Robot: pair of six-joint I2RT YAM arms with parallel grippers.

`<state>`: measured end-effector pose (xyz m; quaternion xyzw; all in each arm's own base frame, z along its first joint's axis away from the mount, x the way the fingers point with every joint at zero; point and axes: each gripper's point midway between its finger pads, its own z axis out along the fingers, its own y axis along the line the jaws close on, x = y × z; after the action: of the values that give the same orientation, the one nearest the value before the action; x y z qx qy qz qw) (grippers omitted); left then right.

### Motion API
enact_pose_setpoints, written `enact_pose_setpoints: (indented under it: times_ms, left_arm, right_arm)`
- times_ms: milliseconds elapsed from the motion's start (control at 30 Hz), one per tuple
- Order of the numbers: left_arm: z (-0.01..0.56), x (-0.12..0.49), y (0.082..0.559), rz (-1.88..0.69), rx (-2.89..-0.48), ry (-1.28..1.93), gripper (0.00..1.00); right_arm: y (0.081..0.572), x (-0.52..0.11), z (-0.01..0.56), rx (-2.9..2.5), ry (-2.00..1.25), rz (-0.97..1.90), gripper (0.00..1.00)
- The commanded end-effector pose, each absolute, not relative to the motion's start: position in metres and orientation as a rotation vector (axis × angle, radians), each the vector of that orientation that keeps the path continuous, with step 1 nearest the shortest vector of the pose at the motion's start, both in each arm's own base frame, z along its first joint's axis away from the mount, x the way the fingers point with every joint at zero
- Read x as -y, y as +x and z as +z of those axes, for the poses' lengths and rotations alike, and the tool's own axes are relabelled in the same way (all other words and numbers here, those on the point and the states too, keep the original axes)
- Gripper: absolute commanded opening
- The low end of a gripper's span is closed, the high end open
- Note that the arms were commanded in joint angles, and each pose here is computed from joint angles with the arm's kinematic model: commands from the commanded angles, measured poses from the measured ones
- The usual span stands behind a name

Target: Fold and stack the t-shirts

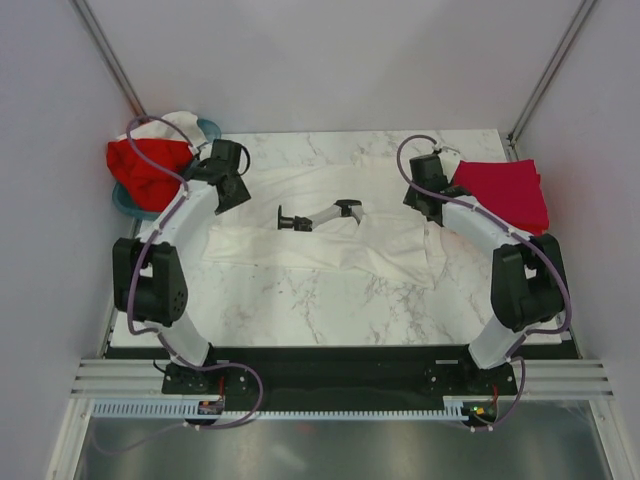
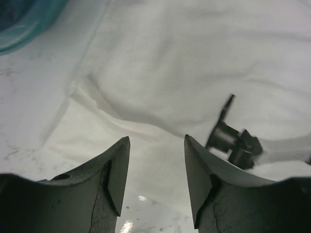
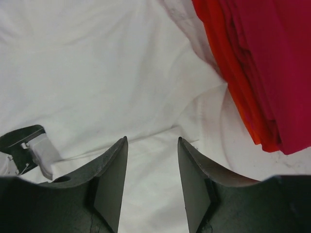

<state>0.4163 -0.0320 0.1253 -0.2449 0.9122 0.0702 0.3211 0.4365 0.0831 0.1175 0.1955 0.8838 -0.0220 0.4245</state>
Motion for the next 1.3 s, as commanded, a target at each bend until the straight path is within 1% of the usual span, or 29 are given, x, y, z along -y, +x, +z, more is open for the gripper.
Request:
enact_pose_setpoints:
  times_ms: [0, 33, 67, 100, 133, 167, 200, 233, 267, 300, 333, 367, 433, 467, 533, 633, 833, 933, 1033, 1133, 1267]
  left_arm:
    - [0.148, 0.107, 0.411, -0.250, -2.381, -0.409, 0.56]
    - [0.142, 0.133, 0.406, -0.396, -2.368, -0.345, 0.57]
    - [0.156, 0.149, 0.398, -0.494, -2.320, -0.284, 0.61]
    - [0.158, 0.162, 0.390, -0.555, -2.301, -0.247, 0.64]
    - [0.144, 0.177, 0.373, -0.631, -2.321, -0.212, 0.67]
    - [0.155, 0.186, 0.373, -0.688, -2.254, -0.184, 0.73]
    - [0.165, 0.194, 0.366, -0.737, -2.215, -0.155, 0.77]
    - [0.154, 0.199, 0.354, -0.775, -2.232, -0.136, 0.82]
    - [0.158, 0.205, 0.354, -0.798, -2.197, -0.114, 0.88]
    - [0.159, 0.213, 0.347, -0.815, -2.185, -0.082, 0.89]
    - [0.147, 0.215, 0.341, -0.808, -2.204, -0.063, 0.90]
    - [0.149, 0.220, 0.344, -0.817, -2.176, -0.047, 0.91]
    - [0.134, 0.231, 0.338, -0.828, -2.201, -0.009, 0.90]
    - [0.128, 0.235, 0.338, -0.832, -2.207, 0.006, 0.87]
    - [0.119, 0.244, 0.335, -0.833, -2.196, 0.065, 0.85]
    - [0.116, 0.245, 0.332, -0.811, -2.144, 0.133, 0.84]
    - [0.118, 0.234, 0.335, -0.749, -2.100, 0.122, 0.84]
    - [0.115, 0.235, 0.336, -0.748, -2.106, 0.127, 0.84]
    - [0.111, 0.236, 0.336, -0.748, -2.115, 0.133, 0.84]
    - [0.108, 0.238, 0.336, -0.751, -2.125, 0.141, 0.84]
    - [0.098, 0.243, 0.336, -0.774, -2.164, 0.150, 0.82]
  right_arm:
    - [0.430, -0.075, 0.098, -2.257, 0.491, -0.058, 0.53]
    - [0.430, -0.073, 0.095, -2.262, 0.493, -0.070, 0.52]
    - [0.431, -0.071, 0.092, -2.271, 0.483, -0.077, 0.52]
    - [0.432, -0.069, 0.088, -2.279, 0.479, -0.090, 0.51]
    - [0.431, -0.068, 0.085, -2.286, 0.476, -0.099, 0.51]
    - [0.431, -0.068, 0.082, -2.292, 0.476, -0.105, 0.51]
    - [0.430, -0.067, 0.078, -2.299, 0.476, -0.110, 0.50]
    - [0.431, -0.067, 0.074, -2.303, 0.478, -0.111, 0.50]
    - [0.430, -0.067, 0.071, -2.308, 0.478, -0.111, 0.49]
    - [0.430, -0.067, 0.063, -2.325, 0.475, -0.115, 0.49]
    - [0.431, -0.069, 0.059, -2.333, 0.471, -0.104, 0.47]
    - [0.432, -0.070, 0.055, -2.341, 0.466, -0.102, 0.46]
    - [0.431, -0.071, 0.046, -2.361, 0.467, -0.108, 0.46]
    - [0.431, -0.069, 0.045, -2.360, 0.471, -0.118, 0.46]
    - [0.430, -0.068, 0.043, -2.364, 0.471, -0.132, 0.45]
    - [0.428, -0.066, 0.039, -2.370, 0.469, -0.147, 0.45]
    - [0.428, -0.066, 0.028, -2.392, 0.469, -0.153, 0.42]
    - [0.426, -0.060, 0.031, -2.375, 0.482, -0.183, 0.43]
    - [0.422, -0.056, 0.033, -2.363, 0.496, -0.206, 0.49]
    - [0.419, -0.055, 0.031, -2.368, 0.497, -0.213, 0.50]
    - [0.420, -0.058, 0.029, -2.374, 0.496, -0.199, 0.43]
